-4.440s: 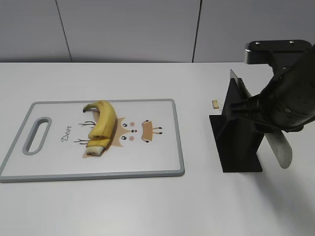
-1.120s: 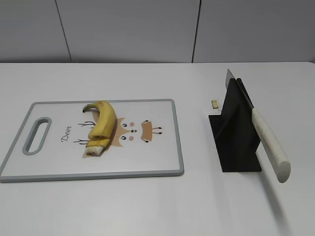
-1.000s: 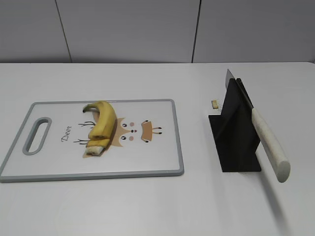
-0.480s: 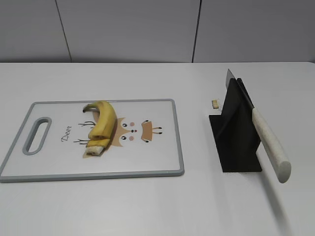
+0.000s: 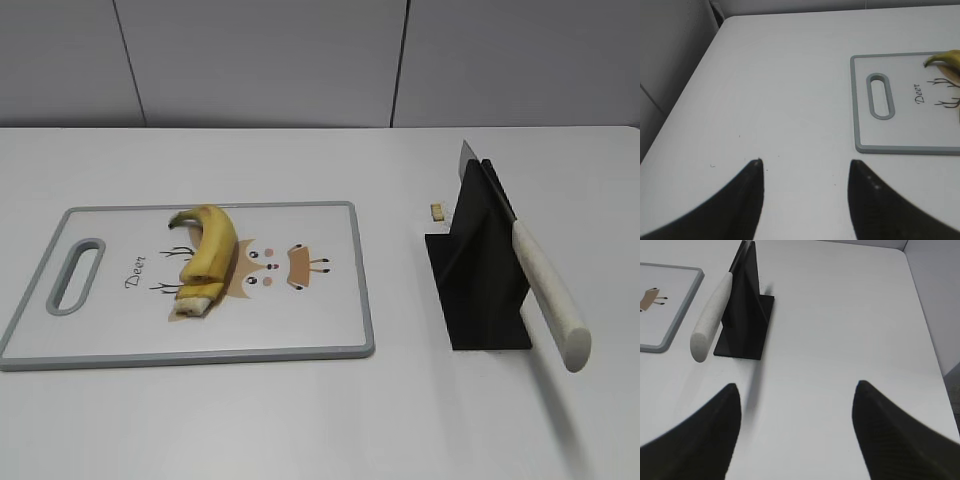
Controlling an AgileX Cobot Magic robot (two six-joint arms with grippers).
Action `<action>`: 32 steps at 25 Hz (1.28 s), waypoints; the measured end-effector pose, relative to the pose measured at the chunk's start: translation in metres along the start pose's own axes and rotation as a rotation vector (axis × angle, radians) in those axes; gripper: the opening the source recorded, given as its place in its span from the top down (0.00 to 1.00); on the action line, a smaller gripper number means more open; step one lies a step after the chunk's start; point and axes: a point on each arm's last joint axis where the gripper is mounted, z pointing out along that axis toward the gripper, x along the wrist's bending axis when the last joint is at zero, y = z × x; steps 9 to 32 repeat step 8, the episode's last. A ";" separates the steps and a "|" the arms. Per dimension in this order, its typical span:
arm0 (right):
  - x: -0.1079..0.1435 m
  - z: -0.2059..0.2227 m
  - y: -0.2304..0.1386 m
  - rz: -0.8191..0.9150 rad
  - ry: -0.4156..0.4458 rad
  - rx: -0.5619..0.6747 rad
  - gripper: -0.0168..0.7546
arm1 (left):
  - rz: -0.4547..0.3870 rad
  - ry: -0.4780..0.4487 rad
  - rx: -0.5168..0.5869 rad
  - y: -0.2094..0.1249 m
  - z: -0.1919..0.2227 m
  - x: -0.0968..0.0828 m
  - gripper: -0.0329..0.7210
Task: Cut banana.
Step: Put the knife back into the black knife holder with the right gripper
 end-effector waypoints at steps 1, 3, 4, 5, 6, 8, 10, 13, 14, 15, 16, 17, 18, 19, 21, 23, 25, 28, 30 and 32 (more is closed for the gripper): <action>0.000 0.000 0.000 0.000 0.000 0.000 0.28 | 0.000 0.000 0.000 0.000 0.000 0.000 0.28; 0.000 0.000 0.000 0.000 0.000 0.000 0.28 | 0.000 0.000 0.000 0.000 0.000 0.000 0.28; 0.000 0.000 0.000 0.000 0.000 0.000 0.28 | 0.000 0.000 -0.001 0.000 0.000 0.000 0.28; 0.000 0.000 0.000 0.000 0.000 0.000 0.28 | 0.000 0.000 -0.002 0.000 0.000 0.000 0.28; 0.000 0.000 0.000 0.000 0.000 -0.001 0.28 | 0.000 0.001 -0.005 -0.001 -0.001 0.000 0.28; 0.000 0.000 0.000 0.000 0.000 -0.001 0.28 | -0.001 0.001 -0.007 -0.001 -0.001 0.000 0.28; 0.000 0.000 0.000 0.000 0.000 -0.001 0.28 | -0.001 0.001 -0.007 -0.001 -0.001 0.000 0.28; 0.000 0.000 0.000 0.000 0.000 -0.001 0.28 | -0.001 0.001 -0.007 -0.001 -0.001 0.000 0.28; 0.000 0.000 0.000 0.000 0.000 -0.001 0.28 | -0.001 0.001 -0.007 -0.001 -0.001 0.000 0.28; 0.000 0.000 0.000 0.000 0.000 -0.001 0.28 | -0.001 0.001 -0.007 -0.001 -0.001 0.000 0.28; 0.000 0.000 0.000 0.000 0.000 -0.001 0.28 | -0.001 0.001 -0.007 -0.001 -0.001 0.000 0.28; 0.000 0.000 0.000 0.000 0.000 -0.001 0.28 | -0.001 0.001 -0.007 -0.001 -0.001 0.000 0.28; 0.000 0.000 0.000 0.000 0.000 -0.001 0.28 | -0.001 0.001 -0.007 -0.001 -0.001 0.000 0.28; 0.000 0.000 0.000 0.000 0.000 -0.001 0.28 | -0.001 0.001 -0.007 -0.001 -0.001 0.000 0.28; 0.000 0.000 0.000 0.000 0.000 -0.001 0.28 | -0.001 0.001 -0.007 -0.001 -0.001 0.000 0.28; 0.000 0.000 0.000 0.000 0.000 -0.001 0.28 | -0.001 0.001 -0.007 -0.001 -0.001 0.000 0.28; 0.000 0.000 0.000 0.000 0.000 -0.001 0.28 | -0.001 0.001 -0.007 -0.001 -0.001 0.000 0.28; 0.000 0.000 0.000 0.000 0.000 -0.001 0.28 | -0.001 0.001 -0.007 -0.001 -0.001 0.000 0.28; 0.000 0.000 0.000 0.000 0.000 -0.001 0.28 | -0.001 0.001 -0.007 -0.001 -0.001 0.000 0.28; 0.000 0.000 0.000 0.000 0.000 -0.001 0.28 | -0.001 0.001 -0.007 -0.001 -0.001 0.000 0.28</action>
